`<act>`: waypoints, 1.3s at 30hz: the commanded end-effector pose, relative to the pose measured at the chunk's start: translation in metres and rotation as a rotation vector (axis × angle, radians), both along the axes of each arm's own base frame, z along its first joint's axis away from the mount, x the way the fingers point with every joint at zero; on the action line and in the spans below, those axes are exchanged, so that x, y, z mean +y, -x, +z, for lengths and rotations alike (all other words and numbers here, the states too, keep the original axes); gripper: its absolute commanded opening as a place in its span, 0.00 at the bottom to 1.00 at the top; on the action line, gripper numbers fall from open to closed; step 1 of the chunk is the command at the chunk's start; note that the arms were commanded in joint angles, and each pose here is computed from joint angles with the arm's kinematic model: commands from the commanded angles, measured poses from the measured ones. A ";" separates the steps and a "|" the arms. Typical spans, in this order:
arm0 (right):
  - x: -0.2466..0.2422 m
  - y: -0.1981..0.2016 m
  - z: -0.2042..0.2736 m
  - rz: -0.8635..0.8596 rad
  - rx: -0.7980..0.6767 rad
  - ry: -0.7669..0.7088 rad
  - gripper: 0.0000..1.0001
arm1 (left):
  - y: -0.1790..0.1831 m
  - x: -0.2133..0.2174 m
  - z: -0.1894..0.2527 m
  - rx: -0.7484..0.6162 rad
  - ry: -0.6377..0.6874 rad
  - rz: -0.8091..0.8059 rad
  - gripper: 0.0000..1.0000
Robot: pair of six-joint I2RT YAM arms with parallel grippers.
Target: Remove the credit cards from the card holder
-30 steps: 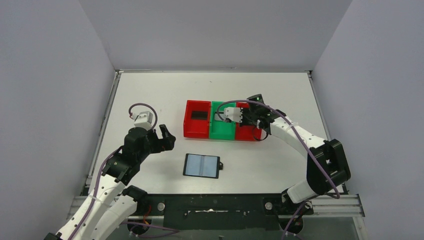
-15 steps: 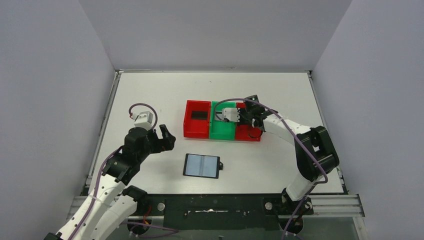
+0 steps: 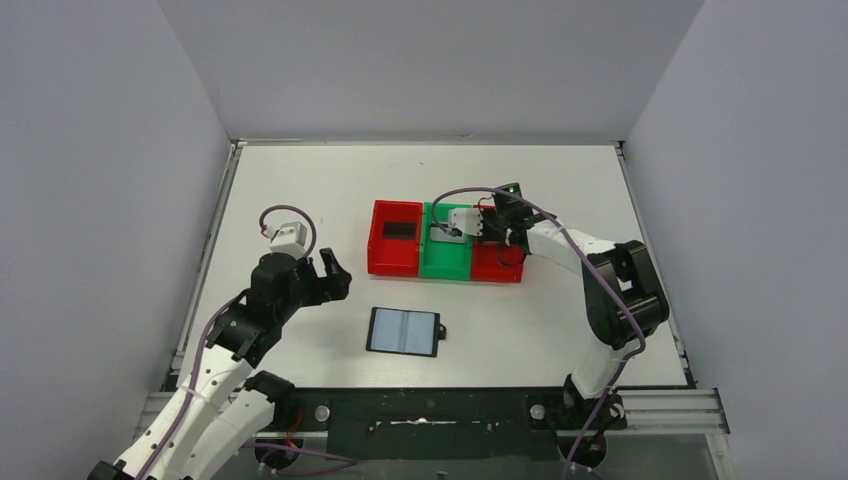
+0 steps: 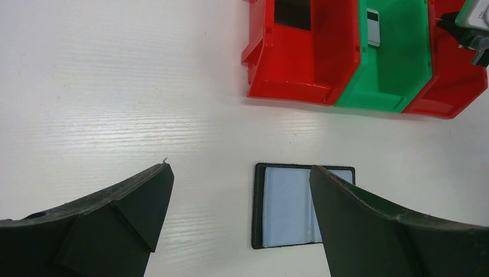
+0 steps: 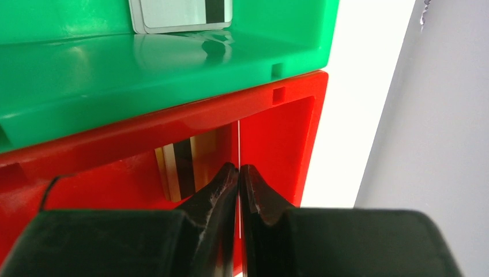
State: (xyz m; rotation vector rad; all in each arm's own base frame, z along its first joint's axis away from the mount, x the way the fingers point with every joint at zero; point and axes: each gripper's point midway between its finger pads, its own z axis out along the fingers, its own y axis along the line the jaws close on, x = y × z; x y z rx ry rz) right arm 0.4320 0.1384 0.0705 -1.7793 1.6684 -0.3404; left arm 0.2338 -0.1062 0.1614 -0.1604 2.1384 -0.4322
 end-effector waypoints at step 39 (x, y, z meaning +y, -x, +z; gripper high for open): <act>0.006 0.002 0.073 -0.138 -0.045 -0.307 0.29 | -0.008 -0.007 0.010 -0.041 0.018 -0.031 0.91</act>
